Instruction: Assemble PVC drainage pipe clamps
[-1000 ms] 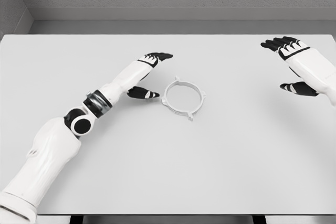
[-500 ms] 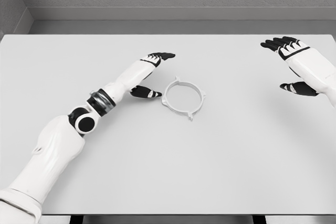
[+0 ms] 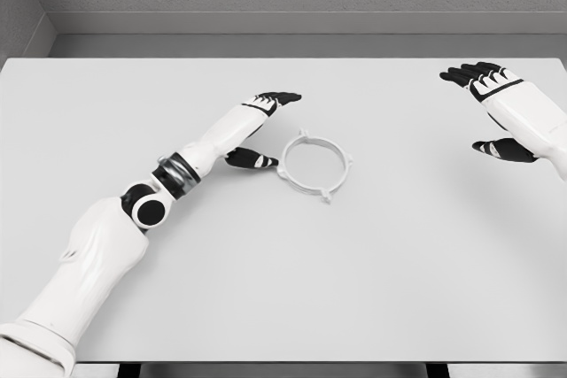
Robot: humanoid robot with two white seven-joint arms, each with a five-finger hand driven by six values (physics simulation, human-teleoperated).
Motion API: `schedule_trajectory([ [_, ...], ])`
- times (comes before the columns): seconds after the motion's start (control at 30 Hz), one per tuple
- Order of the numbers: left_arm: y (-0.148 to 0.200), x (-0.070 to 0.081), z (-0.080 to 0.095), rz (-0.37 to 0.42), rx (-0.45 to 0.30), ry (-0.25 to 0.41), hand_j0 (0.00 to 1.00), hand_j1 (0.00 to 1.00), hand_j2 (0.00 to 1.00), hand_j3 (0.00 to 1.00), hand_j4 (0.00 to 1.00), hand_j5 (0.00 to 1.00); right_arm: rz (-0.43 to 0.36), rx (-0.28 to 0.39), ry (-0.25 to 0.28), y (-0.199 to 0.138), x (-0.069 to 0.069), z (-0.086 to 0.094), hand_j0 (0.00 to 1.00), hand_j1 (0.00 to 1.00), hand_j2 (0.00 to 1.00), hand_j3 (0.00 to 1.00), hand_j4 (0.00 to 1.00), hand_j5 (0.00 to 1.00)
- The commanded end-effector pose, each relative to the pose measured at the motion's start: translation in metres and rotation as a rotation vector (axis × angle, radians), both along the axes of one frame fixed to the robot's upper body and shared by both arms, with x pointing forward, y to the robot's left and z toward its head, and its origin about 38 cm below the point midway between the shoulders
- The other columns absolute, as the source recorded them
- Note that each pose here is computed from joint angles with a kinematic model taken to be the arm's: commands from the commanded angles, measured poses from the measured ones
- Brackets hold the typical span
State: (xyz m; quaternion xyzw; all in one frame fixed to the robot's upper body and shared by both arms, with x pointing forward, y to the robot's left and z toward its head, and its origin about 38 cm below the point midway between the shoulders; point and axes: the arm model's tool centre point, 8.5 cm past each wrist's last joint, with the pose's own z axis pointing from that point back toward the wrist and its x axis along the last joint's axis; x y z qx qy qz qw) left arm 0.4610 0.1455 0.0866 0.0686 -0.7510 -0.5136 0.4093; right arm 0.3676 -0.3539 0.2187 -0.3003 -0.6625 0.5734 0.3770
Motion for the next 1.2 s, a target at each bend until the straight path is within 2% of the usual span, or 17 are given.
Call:
schedule_trajectory([
  [0.0,-0.001,0.0,0.001,0.0,-0.007,0.0,1.0,1.0,1.0,1.0,1.0,1.0,0.0,0.008,-0.002,-0.001,0.0,0.001,1.0,1.0,1.0,1.0,1.0,1.0],
  [0.63,-0.006,-0.006,0.002,-0.016,-0.013,-0.01,1.0,1.0,1.0,1.0,1.0,1.0,0.003,0.012,-0.006,0.002,0.0,0.001,1.0,1.0,1.0,1.0,1.0,1.0],
  [0.97,0.006,0.004,0.012,0.015,-0.024,-0.025,1.0,1.0,1.0,1.0,1.0,1.0,0.009,0.023,-0.006,0.002,-0.001,0.001,1.0,1.0,1.0,1.0,1.0,1.0],
  [1.0,0.02,0.007,0.016,0.041,-0.023,-0.034,1.0,1.0,1.0,1.0,1.0,1.0,0.009,0.022,-0.005,0.002,-0.001,0.001,1.0,1.0,1.0,1.0,1.0,1.0],
  [1.03,0.055,0.013,0.023,0.094,0.008,-0.053,1.0,1.0,1.0,1.0,1.0,1.0,0.009,0.023,-0.006,0.002,-0.001,0.001,1.0,1.0,1.0,1.0,1.0,1.0],
  [1.1,0.115,0.021,0.043,0.194,0.021,-0.083,1.0,1.0,1.0,1.0,1.0,1.0,0.009,0.022,-0.005,0.002,-0.001,0.001,1.0,1.0,1.0,1.0,1.0,1.0],
  [1.17,0.176,0.018,0.067,0.264,0.066,-0.113,1.0,1.0,1.0,1.0,1.0,1.0,0.009,0.023,-0.003,0.002,-0.001,0.0,1.0,1.0,1.0,1.0,1.0,1.0],
])
